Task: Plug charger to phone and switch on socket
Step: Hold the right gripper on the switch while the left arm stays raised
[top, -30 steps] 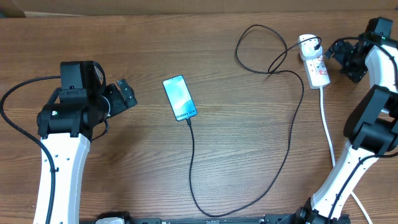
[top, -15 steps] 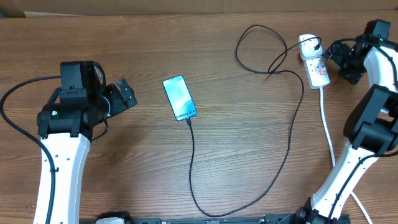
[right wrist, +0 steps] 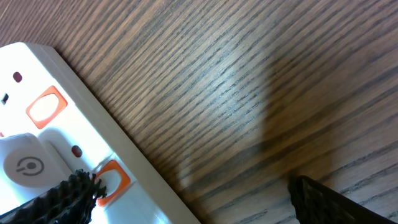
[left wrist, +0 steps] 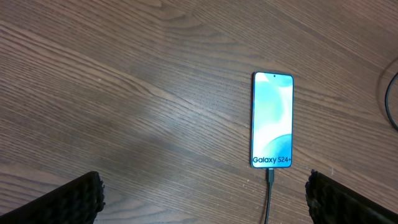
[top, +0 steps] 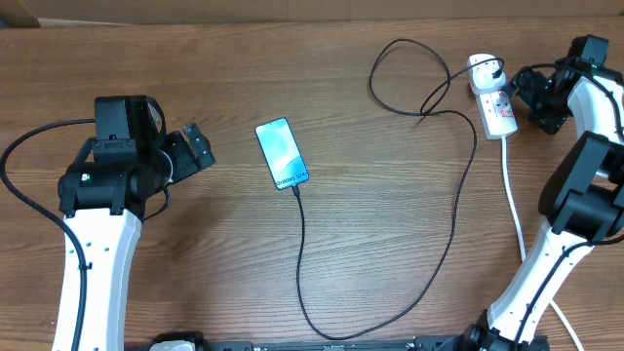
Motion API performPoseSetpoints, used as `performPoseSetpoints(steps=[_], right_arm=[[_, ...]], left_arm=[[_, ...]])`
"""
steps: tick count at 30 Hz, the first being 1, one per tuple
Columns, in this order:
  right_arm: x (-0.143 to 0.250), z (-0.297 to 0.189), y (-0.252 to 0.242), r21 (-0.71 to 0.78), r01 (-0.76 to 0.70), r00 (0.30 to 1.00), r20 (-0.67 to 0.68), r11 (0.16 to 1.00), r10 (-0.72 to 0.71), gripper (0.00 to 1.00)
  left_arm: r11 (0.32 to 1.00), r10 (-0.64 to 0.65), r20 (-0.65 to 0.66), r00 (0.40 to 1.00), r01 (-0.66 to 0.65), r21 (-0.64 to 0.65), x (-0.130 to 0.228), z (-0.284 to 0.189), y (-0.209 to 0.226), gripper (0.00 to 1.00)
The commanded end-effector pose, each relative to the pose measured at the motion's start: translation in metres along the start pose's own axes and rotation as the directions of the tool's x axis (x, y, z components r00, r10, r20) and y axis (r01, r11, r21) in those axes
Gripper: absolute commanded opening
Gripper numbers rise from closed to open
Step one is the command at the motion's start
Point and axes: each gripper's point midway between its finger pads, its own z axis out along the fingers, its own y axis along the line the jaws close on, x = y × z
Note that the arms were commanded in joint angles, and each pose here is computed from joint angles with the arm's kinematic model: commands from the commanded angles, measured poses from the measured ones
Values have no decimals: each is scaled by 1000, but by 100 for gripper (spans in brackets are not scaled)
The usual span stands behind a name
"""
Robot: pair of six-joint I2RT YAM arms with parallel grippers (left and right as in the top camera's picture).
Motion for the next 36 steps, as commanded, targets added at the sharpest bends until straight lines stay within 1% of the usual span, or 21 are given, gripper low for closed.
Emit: performPoseSetpoints(steps=[1,14,36], right_arm=[[6,7,-1,3,7,1000,-16,1000,-7,100],[13,7,-2,4,2,999,-44,1000,-2,100],[17,11,-3,5,2,999,-52,1000,-2,100]], left_arm=[[1000,7,3,1000,-7,-5,-2,1,2,100],[1000,7,3,1000,-7,-5,-2,1,2,100],[1000,7,3,1000,-7,-5,-2,1,2,99]])
